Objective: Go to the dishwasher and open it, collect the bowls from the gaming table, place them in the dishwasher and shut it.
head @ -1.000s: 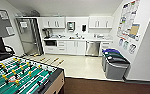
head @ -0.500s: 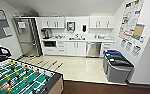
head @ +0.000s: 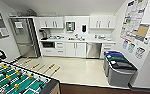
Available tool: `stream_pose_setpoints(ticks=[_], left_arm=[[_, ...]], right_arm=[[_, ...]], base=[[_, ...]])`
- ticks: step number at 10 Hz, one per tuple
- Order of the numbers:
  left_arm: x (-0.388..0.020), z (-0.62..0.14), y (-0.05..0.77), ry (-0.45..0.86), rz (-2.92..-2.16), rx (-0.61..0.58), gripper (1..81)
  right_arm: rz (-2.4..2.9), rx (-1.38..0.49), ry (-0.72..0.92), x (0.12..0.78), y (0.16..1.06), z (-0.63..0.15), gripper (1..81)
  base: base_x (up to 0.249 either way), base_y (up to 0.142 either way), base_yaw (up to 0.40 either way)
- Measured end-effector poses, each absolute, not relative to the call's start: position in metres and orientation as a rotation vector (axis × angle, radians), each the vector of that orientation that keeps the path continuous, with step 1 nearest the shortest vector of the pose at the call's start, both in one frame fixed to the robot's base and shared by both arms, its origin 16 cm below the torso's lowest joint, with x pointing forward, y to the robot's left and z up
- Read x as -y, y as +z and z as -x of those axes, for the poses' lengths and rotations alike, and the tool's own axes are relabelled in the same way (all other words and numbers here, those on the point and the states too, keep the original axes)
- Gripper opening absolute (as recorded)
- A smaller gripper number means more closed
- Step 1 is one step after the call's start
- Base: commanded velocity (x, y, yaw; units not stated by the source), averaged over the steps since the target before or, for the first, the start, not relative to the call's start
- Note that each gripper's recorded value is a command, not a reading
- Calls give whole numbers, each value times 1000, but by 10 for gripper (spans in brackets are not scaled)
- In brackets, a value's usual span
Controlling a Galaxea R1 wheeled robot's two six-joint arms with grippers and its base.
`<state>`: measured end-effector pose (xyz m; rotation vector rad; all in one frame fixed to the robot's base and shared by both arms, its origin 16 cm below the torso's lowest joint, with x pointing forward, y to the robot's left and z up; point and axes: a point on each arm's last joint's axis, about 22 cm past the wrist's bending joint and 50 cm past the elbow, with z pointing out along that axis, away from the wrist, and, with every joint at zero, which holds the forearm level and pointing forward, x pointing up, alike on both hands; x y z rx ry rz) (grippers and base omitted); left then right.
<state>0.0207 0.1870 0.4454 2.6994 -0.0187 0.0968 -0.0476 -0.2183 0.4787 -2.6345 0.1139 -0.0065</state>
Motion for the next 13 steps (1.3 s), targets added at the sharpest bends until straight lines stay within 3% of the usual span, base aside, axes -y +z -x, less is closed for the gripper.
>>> stream_pose_setpoints(ticks=[13], left_arm=[[-188,-21,445,98,-2702,19,811]], right_arm=[[2636,-115,-8,218,478,47,811]], base=[[230,-70,0]])
